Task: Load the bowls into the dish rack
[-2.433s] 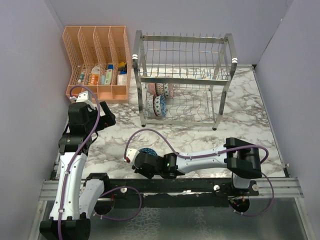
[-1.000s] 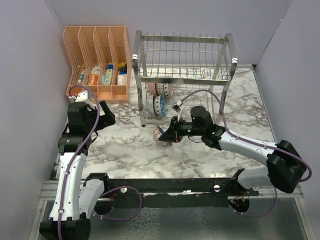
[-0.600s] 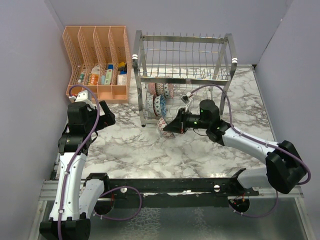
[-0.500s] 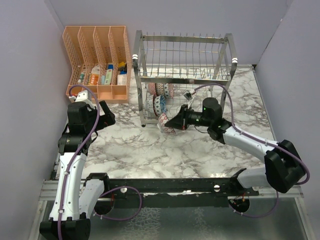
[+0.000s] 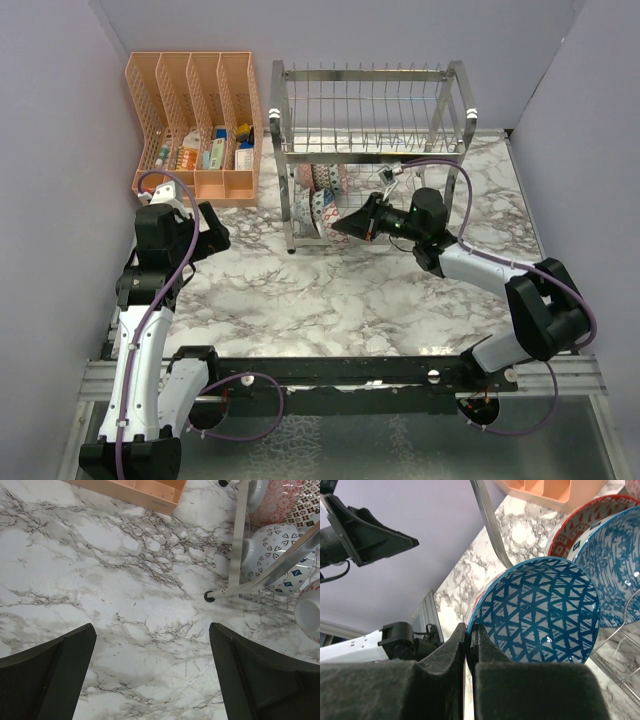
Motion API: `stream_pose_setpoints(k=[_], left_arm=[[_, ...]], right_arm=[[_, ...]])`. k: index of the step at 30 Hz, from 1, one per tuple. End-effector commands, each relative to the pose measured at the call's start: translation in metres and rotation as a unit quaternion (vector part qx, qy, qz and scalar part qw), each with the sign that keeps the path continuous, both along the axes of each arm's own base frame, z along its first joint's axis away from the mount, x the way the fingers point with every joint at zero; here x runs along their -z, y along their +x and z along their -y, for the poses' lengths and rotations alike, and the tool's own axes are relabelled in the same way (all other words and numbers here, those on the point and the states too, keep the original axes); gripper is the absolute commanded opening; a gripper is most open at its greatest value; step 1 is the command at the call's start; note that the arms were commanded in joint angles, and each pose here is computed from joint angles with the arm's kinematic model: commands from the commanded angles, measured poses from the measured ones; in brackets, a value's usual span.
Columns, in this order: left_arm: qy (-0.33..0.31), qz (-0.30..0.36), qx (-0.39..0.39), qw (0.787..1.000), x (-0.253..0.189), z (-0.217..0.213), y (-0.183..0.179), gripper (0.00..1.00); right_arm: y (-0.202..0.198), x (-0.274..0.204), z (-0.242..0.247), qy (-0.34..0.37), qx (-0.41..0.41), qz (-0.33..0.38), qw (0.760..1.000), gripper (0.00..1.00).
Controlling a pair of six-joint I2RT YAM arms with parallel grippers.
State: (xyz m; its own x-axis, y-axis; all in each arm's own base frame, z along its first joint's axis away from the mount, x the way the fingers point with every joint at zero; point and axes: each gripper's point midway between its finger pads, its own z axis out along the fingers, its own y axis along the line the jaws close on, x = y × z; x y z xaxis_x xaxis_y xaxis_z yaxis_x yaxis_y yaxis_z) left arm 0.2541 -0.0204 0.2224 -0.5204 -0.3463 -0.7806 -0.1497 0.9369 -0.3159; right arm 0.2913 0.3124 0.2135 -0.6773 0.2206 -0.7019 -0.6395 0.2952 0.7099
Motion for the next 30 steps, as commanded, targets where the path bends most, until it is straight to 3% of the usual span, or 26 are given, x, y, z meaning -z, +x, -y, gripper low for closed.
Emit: stream_pose_setpoints(k=[1, 13, 19, 30], left_arm=[[0.012, 0.017, -0.004, 1.000, -0.012, -0.004, 0.000, 0.99], [0.018, 0.016, -0.007, 1.000, -0.010, -0.007, 0.000, 0.99], [0.017, 0.016, -0.005, 1.000, -0.009, -0.006, 0.002, 0.99], [0.022, 0.015, -0.005, 1.000, -0.010, -0.007, 0.002, 0.99]], right_arm=[[0.023, -0.026, 0.004, 0.057, 0.044, 0.029, 0.997, 0.01], [0.017, -0.022, 0.000, 0.073, 0.024, 0.019, 0.997, 0.01], [0.027, -0.018, 0.009, 0.060, 0.068, 0.034, 0.995, 0.01], [0.052, 0.000, 0.030, 0.119, 0.176, 0.014, 0.977, 0.01]])
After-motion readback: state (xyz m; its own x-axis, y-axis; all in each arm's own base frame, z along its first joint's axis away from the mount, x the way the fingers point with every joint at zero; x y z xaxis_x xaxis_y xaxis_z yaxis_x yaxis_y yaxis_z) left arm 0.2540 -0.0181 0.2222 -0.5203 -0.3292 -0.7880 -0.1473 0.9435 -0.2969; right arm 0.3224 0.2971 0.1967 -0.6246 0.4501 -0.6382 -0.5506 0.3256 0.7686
